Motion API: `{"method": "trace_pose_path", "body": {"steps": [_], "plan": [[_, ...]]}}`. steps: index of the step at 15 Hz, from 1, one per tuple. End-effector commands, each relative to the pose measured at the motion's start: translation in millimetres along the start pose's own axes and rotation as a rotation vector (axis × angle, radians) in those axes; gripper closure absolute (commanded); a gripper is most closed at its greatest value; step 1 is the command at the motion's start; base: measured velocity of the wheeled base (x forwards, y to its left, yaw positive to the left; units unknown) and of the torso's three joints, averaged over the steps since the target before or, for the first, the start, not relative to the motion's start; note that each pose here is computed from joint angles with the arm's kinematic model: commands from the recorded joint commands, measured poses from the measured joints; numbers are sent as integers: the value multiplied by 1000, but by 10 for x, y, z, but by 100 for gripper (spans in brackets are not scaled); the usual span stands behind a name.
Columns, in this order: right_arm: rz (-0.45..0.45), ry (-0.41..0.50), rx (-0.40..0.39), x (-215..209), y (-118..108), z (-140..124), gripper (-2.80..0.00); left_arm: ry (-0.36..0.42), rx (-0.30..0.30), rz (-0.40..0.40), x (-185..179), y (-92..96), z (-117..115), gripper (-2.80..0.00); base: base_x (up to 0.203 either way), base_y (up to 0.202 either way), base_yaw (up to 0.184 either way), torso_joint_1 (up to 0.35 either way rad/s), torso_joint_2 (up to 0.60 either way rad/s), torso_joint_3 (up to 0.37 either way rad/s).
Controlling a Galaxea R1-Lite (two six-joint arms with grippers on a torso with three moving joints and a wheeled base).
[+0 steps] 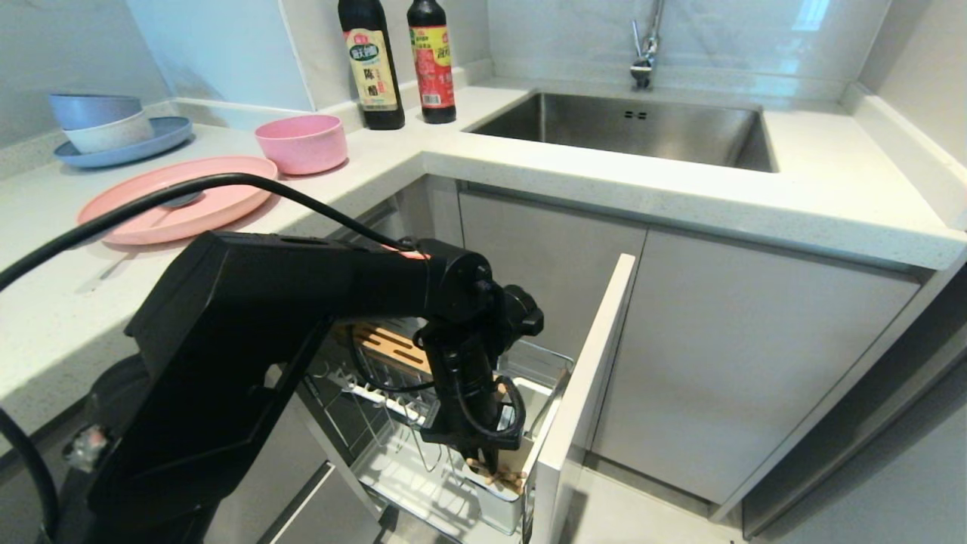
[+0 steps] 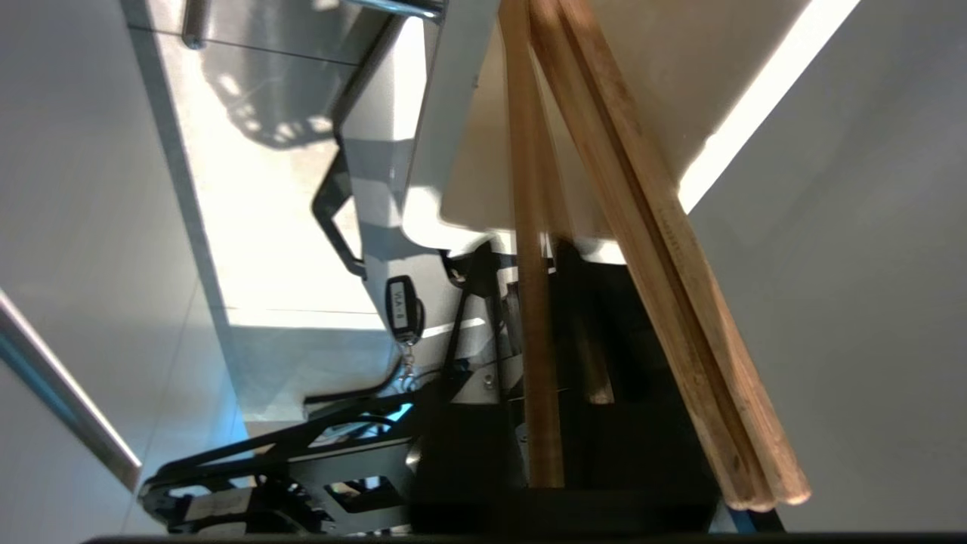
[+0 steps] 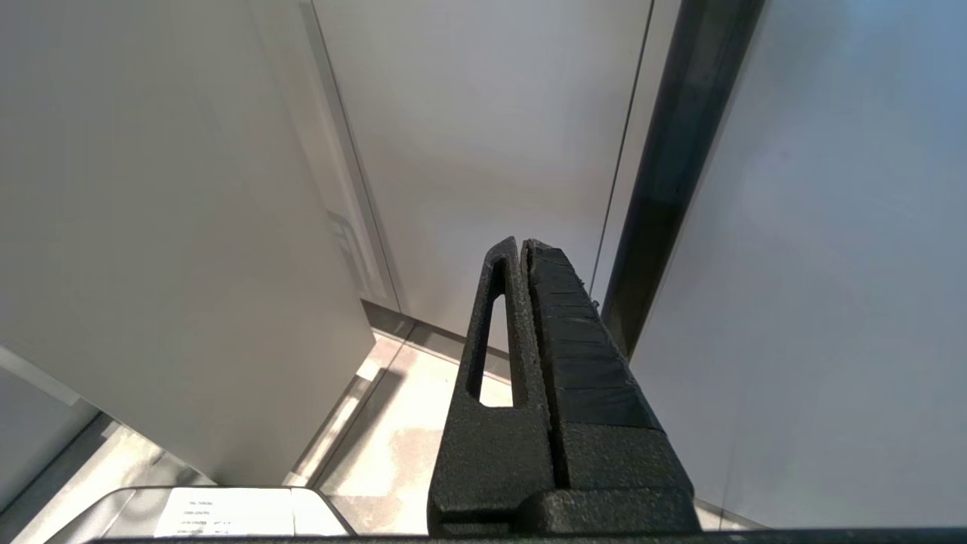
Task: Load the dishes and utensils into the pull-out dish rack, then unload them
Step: Pick up the chopsticks and place it in the cupboard, then pick up the spoon and place it in the cupboard
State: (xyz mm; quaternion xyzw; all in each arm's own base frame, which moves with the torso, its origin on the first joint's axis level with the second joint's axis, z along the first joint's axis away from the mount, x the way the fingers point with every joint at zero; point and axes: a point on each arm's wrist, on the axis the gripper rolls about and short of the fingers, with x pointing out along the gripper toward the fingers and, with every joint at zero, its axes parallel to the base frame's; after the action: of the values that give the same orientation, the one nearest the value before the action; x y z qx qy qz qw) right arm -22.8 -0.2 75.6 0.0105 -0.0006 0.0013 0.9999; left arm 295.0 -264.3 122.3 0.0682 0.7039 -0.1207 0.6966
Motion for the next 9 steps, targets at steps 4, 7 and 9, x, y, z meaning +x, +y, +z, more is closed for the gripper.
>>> {"method": "trace_pose_path", "body": {"steps": [4, 7, 9], "plan": [[0, 1, 0, 1, 0, -4, 0, -23, -5, -8, -137, 9, -53, -280, 0, 0, 0, 0, 0, 0], [0, 1, 0, 1, 0, -4, 0, -60, -6, -25, -311, 23, -118, -280, 0, 0, 0, 0, 0, 0], [0, 1, 0, 1, 0, -4, 0, -105, -11, -31, -480, 45, -181, -280, 0, 0, 0, 0, 0, 0]]}}
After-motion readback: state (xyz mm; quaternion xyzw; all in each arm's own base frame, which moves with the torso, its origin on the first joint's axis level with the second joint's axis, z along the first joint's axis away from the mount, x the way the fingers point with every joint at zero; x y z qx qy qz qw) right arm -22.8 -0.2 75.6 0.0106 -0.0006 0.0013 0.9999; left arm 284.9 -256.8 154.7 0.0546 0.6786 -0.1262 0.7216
